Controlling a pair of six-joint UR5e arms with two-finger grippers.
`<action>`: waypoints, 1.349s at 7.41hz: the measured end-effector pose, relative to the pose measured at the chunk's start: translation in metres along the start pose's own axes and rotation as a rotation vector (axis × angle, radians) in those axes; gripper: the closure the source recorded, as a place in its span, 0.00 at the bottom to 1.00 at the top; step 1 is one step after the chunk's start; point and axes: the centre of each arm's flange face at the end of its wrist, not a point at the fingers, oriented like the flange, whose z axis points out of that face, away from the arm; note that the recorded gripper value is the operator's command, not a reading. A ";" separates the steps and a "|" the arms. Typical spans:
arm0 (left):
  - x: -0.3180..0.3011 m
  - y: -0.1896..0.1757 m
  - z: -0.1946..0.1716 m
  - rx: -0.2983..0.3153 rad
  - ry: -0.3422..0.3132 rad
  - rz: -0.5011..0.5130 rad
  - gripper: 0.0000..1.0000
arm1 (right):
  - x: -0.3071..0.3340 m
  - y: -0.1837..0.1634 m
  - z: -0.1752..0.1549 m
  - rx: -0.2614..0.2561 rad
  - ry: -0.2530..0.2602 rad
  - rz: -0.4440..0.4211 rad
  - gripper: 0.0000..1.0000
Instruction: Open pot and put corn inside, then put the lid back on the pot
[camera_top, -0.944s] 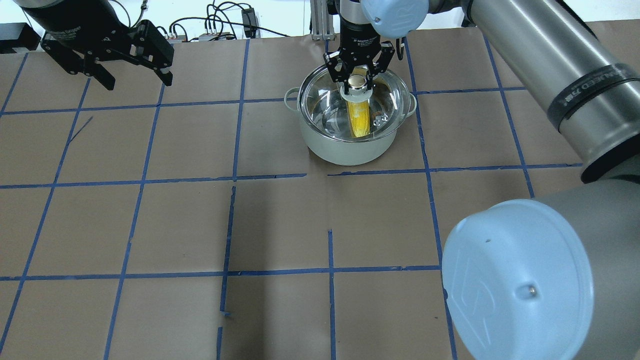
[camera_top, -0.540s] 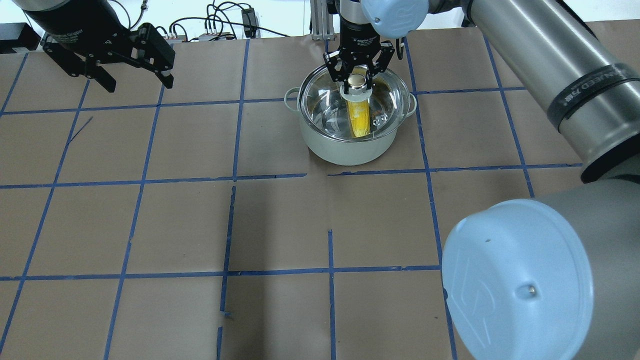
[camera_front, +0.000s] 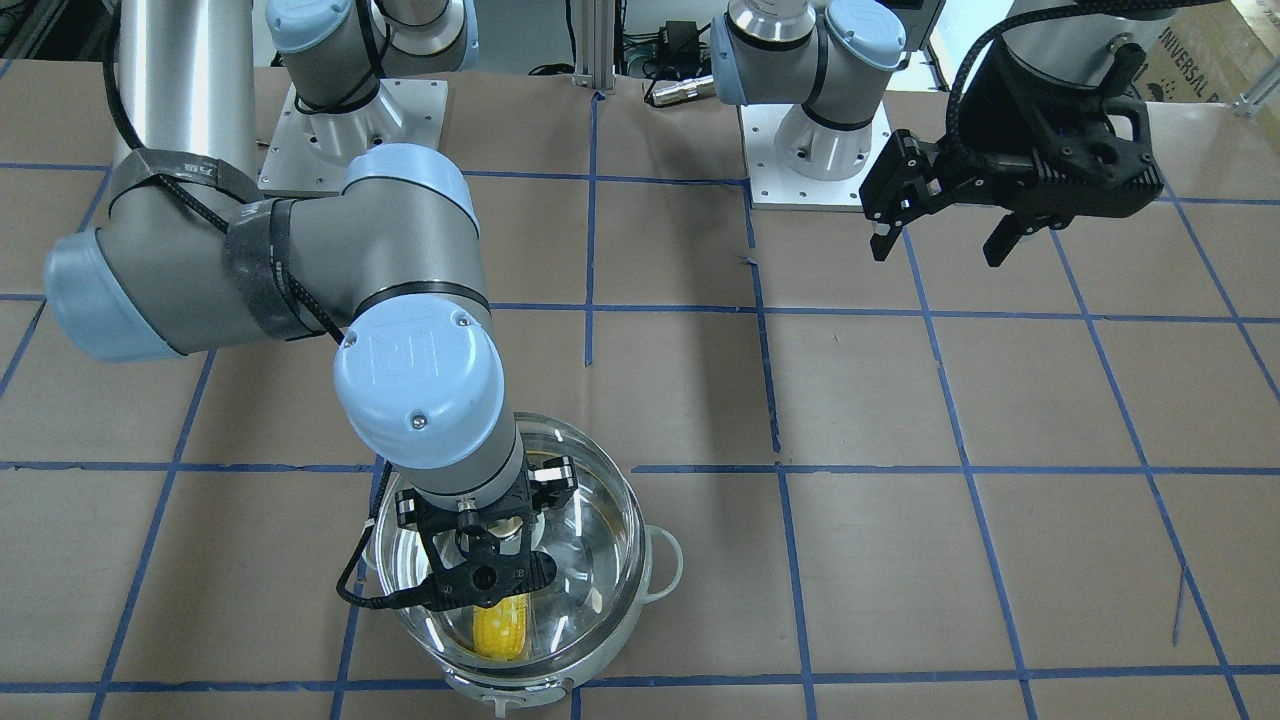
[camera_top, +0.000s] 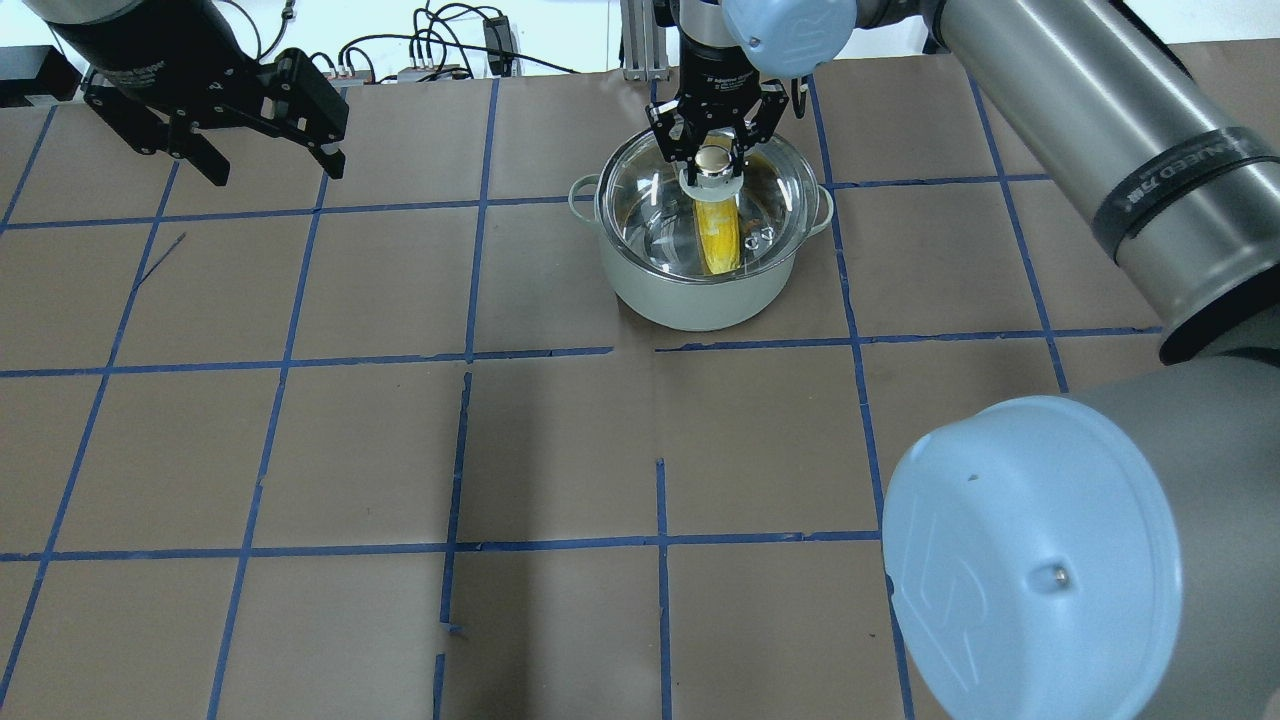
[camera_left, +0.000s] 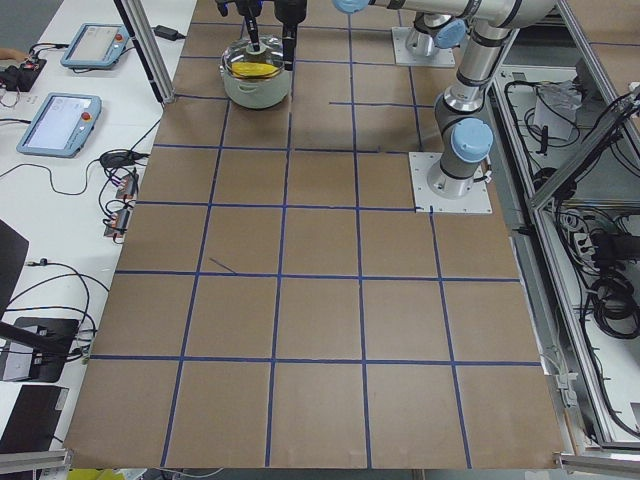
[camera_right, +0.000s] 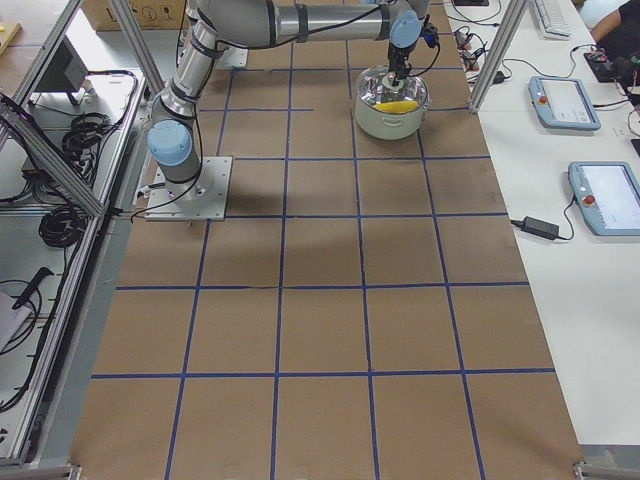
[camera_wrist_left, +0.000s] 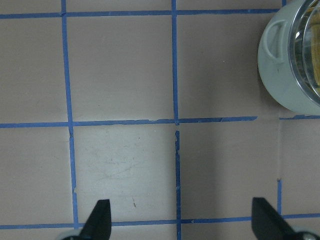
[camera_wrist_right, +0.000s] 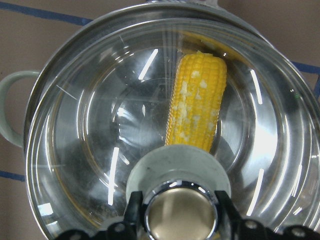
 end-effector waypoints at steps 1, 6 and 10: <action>0.000 0.000 0.001 -0.002 0.000 0.000 0.00 | 0.000 -0.001 0.001 0.001 0.000 0.001 0.74; 0.000 0.001 0.002 -0.003 0.001 0.000 0.00 | -0.001 -0.006 -0.012 0.047 0.011 0.003 0.50; 0.000 0.001 0.002 -0.003 0.001 0.001 0.00 | -0.002 -0.004 -0.005 0.001 0.031 0.011 0.53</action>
